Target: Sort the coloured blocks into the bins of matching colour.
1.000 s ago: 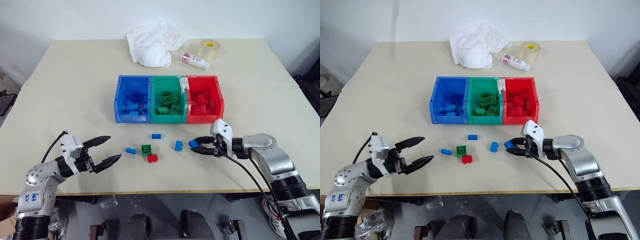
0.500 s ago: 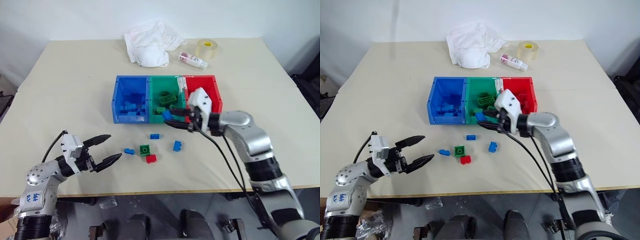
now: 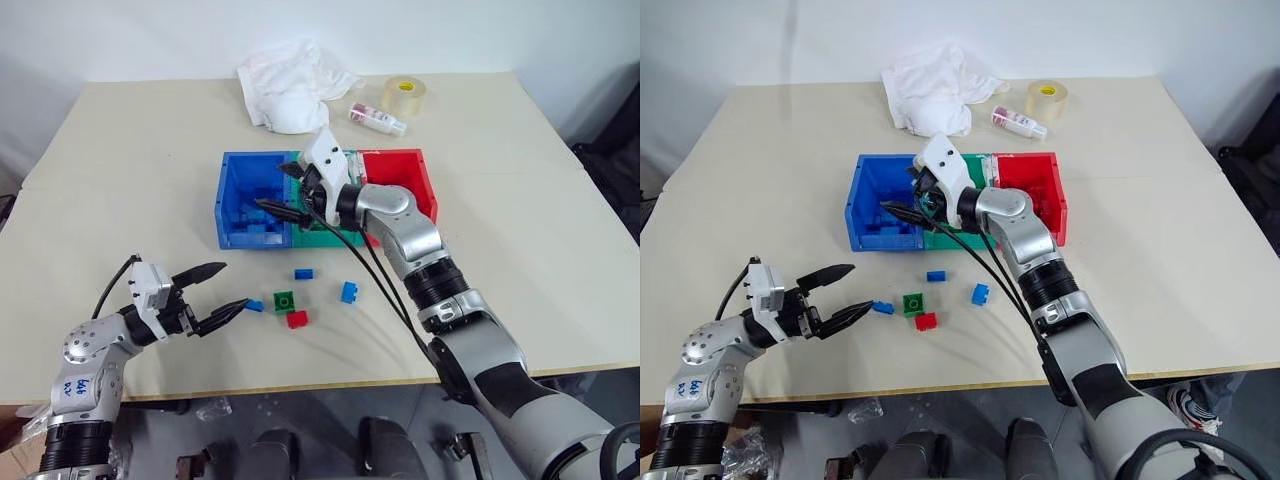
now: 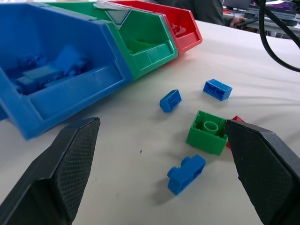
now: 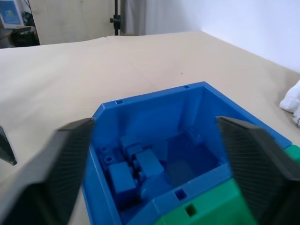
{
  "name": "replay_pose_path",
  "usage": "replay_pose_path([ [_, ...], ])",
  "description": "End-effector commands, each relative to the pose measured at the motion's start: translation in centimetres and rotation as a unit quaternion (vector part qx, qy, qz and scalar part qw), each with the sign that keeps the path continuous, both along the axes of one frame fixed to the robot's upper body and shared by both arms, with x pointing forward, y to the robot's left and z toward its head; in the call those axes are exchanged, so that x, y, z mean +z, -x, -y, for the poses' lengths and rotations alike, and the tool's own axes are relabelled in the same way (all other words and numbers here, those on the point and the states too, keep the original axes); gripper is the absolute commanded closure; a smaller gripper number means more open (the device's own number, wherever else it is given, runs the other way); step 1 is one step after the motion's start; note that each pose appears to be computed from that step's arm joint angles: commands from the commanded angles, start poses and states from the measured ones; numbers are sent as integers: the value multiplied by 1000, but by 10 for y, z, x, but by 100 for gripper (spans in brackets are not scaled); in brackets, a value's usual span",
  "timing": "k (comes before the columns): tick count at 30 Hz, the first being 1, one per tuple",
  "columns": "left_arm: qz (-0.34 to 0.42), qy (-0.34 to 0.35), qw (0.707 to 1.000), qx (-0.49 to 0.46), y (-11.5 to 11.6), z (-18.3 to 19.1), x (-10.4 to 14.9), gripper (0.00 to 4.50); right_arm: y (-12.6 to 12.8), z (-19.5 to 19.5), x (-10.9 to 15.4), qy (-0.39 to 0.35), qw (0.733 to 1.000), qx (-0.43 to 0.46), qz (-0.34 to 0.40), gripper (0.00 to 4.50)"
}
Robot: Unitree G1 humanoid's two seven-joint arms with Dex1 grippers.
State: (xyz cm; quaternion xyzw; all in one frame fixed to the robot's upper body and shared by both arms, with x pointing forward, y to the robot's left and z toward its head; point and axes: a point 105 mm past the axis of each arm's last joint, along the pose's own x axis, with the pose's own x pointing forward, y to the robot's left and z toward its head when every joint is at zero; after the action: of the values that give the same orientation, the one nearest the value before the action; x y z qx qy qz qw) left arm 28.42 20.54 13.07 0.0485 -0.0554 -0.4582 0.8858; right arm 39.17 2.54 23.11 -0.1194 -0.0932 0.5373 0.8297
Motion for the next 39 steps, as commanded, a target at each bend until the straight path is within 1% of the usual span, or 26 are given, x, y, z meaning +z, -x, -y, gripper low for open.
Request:
replay_pose_path([
  [1, 14, 0, 1000, -6, -1, 2, 5, 0, 19, 16, 11, -9, 999, 38, 30, 3],
  [6, 13, 2, 1000, -14, -5, 4, 4, 0, 56, 53, -8, 26, 996, 89, 11, 3],
  [8, 11, 1, 1000, -17, -7, 5, 3, 0, 69, 74, -15, 34, 995, 95, -4, 3],
  [10, 11, 1, 1000, -19, -8, 4, 2, 0, 84, 97, -28, 62, 993, 101, -24, 3],
  [12, 10, -1, 1000, -19, -9, 3, 2, 0, 95, 123, -42, 94, 990, 81, -60, 3],
  [15, 10, -3, 1000, -20, -8, 1, 1, 0, 102, 151, -49, 113, 989, 43, -84, 3],
  [17, 9, -5, 1000, -18, -8, -2, 1, 0, 112, 175, -58, 133, 985, 17, -110, 3],
  [19, 7, -7, 1000, -17, -7, -4, 1, 0, 118, 188, -62, 147, 981, 3, -125, 3],
  [23, 7, -8, 1000, -17, -7, -5, 1, 0, 119, 192, -63, 150, 980, -7, -130, 3],
  [27, 10, -8, 1000, -16, -7, -4, 2, 0, 113, 185, -65, 150, 980, -9, -130, 3],
  [33, 17, 1, 1000, -7, -5, 0, 4, 0, 92, 154, -79, 147, 980, -15, -131, 3],
  [36, 14, 3, 1000, -4, -1, 2, 1, 0, 85, 139, -92, 155, 978, -10, -142, 3],
  [39, 14, 5, 1000, 1, -1, 2, 1, 0, 80, 126, -97, 154, 978, 3, -139, 3],
])
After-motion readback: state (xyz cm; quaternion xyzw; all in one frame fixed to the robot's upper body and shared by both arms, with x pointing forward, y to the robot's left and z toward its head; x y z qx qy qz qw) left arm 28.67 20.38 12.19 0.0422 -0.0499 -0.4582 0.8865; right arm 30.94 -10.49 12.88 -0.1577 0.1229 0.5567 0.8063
